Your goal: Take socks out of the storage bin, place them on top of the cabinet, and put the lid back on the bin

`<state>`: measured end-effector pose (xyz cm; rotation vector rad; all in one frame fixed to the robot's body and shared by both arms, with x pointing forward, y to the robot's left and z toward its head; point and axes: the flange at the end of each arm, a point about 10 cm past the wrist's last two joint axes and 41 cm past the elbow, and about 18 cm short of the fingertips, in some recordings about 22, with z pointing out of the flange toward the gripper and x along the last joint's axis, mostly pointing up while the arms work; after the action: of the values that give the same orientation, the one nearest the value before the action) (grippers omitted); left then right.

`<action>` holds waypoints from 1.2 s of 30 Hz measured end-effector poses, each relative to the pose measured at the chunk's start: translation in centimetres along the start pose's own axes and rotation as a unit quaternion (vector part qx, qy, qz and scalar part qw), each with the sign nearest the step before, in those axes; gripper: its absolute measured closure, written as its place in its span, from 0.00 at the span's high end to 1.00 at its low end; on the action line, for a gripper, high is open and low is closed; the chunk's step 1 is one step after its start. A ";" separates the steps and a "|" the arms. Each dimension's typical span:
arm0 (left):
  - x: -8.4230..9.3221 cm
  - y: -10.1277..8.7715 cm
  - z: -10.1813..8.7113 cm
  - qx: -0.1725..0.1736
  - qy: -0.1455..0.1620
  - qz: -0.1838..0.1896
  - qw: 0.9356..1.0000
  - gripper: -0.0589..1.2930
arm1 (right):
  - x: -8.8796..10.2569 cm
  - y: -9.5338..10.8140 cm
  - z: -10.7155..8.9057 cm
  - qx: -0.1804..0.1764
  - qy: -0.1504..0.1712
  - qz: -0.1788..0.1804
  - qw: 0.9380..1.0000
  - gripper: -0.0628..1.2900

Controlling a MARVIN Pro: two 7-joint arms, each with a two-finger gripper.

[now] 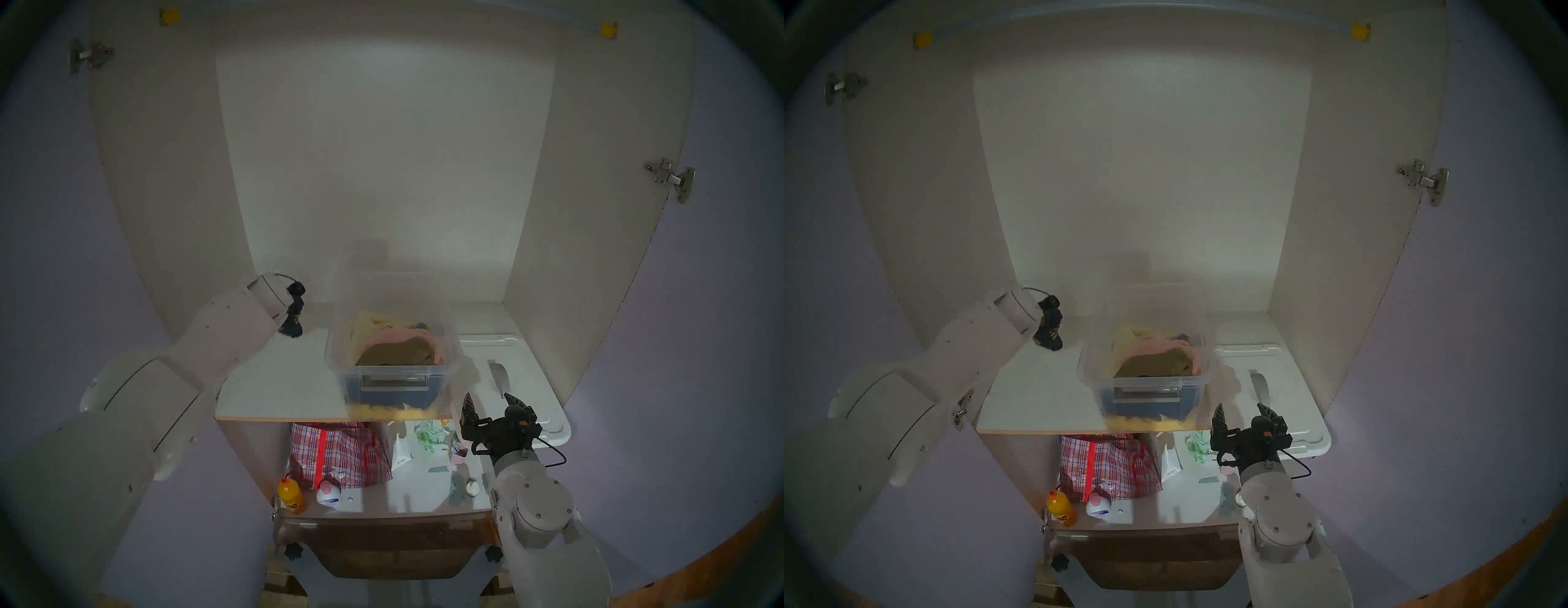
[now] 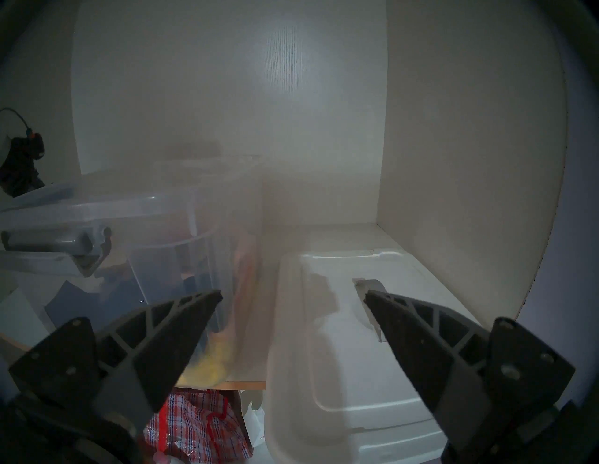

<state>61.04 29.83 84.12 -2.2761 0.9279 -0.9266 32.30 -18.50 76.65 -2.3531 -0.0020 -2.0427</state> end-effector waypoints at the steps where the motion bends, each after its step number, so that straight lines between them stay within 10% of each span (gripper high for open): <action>1: -0.4 0.7 0.1 -0.004 -0.001 -0.006 1.000 0.03 | 0.0 0.0 0.0 0.000 0.000 0.000 1.000 0.95; 10: -1.5 1.4 -2.1 -0.005 0.036 -0.093 0.995 0.04 | 0.1 0.0 0.0 0.000 0.001 0.000 1.000 0.95; 16: -1.6 0.7 -4.7 0.004 0.041 -0.139 0.989 0.23 | 0.1 0.1 0.1 0.002 0.000 -0.002 1.000 0.95; 18: -1.7 1.0 -5.6 0.005 0.033 -0.145 0.989 0.65 | 0.2 0.3 0.4 0.004 -0.001 -0.007 1.000 0.95; 21: -1.9 1.8 -6.9 0.004 0.018 -0.152 0.988 0.92 | 0.1 0.9 0.9 0.003 -0.004 -0.010 1.000 0.95; 27: -1.6 3.9 -9.7 0.008 0.034 -0.147 0.988 0.95 | 0.1 2.5 3.0 -0.002 -0.011 -0.009 1.000 0.95; 36: -6.8 8.8 -6.6 0.000 -0.013 -0.140 0.990 0.95 | 1.5 5.4 6.8 0.043 -0.029 -0.036 0.998 0.95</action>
<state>48.97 27.99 79.80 -2.4534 0.6063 -1.0083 39.33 -23.74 77.09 -2.3933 -0.1737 -1.9597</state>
